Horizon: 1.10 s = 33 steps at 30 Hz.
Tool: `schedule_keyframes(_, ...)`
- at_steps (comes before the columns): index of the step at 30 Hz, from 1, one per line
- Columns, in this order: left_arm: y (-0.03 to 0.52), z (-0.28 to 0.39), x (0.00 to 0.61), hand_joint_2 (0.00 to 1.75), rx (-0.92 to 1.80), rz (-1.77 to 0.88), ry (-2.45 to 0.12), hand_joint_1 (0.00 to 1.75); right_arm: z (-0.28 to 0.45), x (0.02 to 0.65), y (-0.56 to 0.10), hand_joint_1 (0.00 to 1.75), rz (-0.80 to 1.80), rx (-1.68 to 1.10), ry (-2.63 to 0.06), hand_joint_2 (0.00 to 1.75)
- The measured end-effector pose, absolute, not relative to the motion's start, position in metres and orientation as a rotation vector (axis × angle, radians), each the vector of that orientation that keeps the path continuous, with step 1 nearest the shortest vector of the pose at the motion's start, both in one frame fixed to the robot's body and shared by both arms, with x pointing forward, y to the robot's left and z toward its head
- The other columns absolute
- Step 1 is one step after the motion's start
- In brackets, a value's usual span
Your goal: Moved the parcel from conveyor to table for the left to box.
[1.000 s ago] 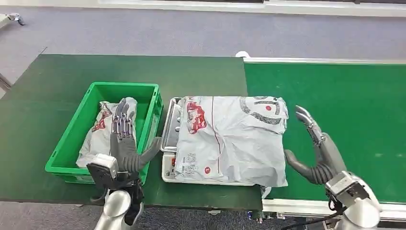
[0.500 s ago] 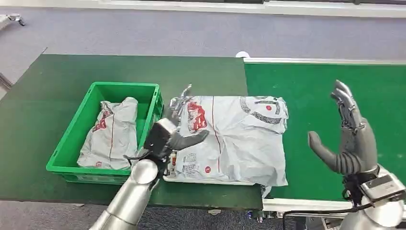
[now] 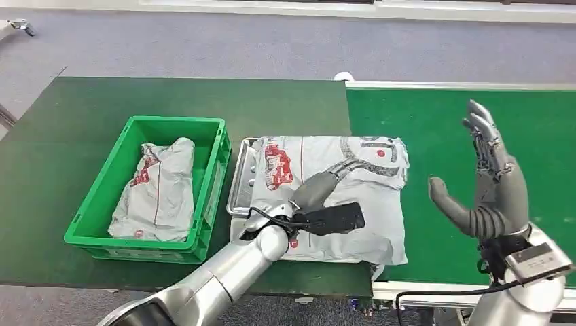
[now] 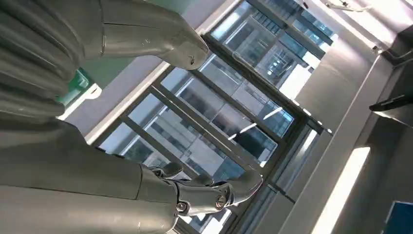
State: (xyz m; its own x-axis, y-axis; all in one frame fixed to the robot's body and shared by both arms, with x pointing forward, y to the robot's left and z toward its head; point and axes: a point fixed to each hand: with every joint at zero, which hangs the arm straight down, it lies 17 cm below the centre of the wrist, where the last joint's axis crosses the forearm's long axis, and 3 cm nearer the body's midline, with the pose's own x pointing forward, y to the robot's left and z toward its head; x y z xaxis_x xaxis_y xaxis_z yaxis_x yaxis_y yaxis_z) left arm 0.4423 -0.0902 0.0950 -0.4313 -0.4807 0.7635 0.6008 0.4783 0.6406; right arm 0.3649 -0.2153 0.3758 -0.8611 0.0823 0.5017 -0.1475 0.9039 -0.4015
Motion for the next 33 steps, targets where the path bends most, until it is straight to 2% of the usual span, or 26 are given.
schedule_keyframes(10, -0.085, 0.061, 0.435, 1.75, 0.000, -1.356, -1.539, 0.00, 0.373, 0.366, -0.205, 0.00, 0.622, 0.057, -2.527, 1.75)
schedule_keyframes(11, -0.083, 0.059, 0.436, 1.75, 0.018, -1.361, -1.533, 1.19, 0.373, 0.366, -0.205, 0.00, 0.622, 0.058, -2.527, 1.75)
schedule_keyframes(12, -0.081, 0.056, 0.437, 1.75, 0.033, -1.364, -1.521, 1.62, 0.373, 0.365, -0.205, 0.00, 0.622, 0.059, -2.527, 1.75)
schedule_keyframes(13, -0.079, 0.055, 0.438, 1.75, 0.044, -1.367, -1.511, 1.75, 0.373, 0.366, -0.205, 0.00, 0.622, 0.059, -2.526, 1.75)
schedule_keyframes(24, -0.050, 0.041, 0.460, 1.75, 0.280, -1.376, -1.441, 1.75, 0.370, 0.366, -0.200, 0.00, 0.639, 0.064, -2.517, 1.75)
schedule_keyframes(33, -0.045, 0.042, 0.464, 1.75, 0.321, -1.373, -1.461, 1.75, 0.368, 0.367, -0.198, 0.00, 0.643, 0.068, -2.511, 1.75)
